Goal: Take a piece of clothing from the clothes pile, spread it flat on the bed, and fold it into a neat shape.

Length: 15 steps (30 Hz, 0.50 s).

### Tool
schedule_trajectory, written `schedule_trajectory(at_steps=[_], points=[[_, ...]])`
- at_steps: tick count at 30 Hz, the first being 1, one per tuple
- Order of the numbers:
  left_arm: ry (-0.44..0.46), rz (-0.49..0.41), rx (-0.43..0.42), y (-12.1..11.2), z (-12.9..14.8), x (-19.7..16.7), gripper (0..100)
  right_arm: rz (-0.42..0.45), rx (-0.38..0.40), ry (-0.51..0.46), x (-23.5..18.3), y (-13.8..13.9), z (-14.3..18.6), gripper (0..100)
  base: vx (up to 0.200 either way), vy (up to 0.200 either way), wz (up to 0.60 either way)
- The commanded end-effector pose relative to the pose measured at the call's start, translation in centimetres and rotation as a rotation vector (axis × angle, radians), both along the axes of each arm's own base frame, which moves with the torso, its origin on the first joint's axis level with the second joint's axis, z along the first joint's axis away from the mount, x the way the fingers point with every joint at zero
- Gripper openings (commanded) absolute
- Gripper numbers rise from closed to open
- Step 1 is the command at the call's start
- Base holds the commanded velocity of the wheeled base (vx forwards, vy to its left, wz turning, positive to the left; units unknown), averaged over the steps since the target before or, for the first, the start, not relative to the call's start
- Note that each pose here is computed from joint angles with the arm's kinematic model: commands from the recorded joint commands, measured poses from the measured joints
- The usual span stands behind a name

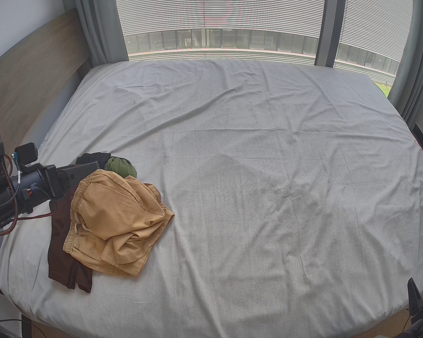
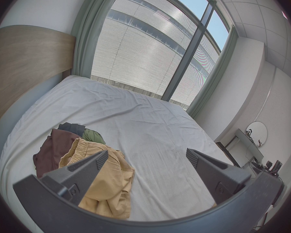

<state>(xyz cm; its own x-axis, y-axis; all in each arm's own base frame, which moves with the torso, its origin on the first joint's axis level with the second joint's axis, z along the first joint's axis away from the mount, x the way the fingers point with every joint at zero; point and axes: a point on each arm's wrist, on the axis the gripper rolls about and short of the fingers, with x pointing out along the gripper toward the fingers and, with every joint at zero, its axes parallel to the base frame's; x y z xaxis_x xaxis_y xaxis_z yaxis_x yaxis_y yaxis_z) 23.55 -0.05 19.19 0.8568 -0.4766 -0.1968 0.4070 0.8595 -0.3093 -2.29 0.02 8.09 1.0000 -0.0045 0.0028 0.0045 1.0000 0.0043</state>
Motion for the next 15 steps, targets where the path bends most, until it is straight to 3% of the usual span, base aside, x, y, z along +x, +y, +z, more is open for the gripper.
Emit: schedule_trajectory(at_steps=[1,15], points=[[0.046,0.031,-0.002,0.8,-1.8,2.9,100,0.001,0.000,0.001,0.0,0.0,-0.5,100,0.000,0.000,0.00],[0.115,0.085,-0.002,2.7,-4.2,6.8,100,0.001,0.000,0.001,0.0,0.0,-0.5,100,0.000,0.000,0.00]])
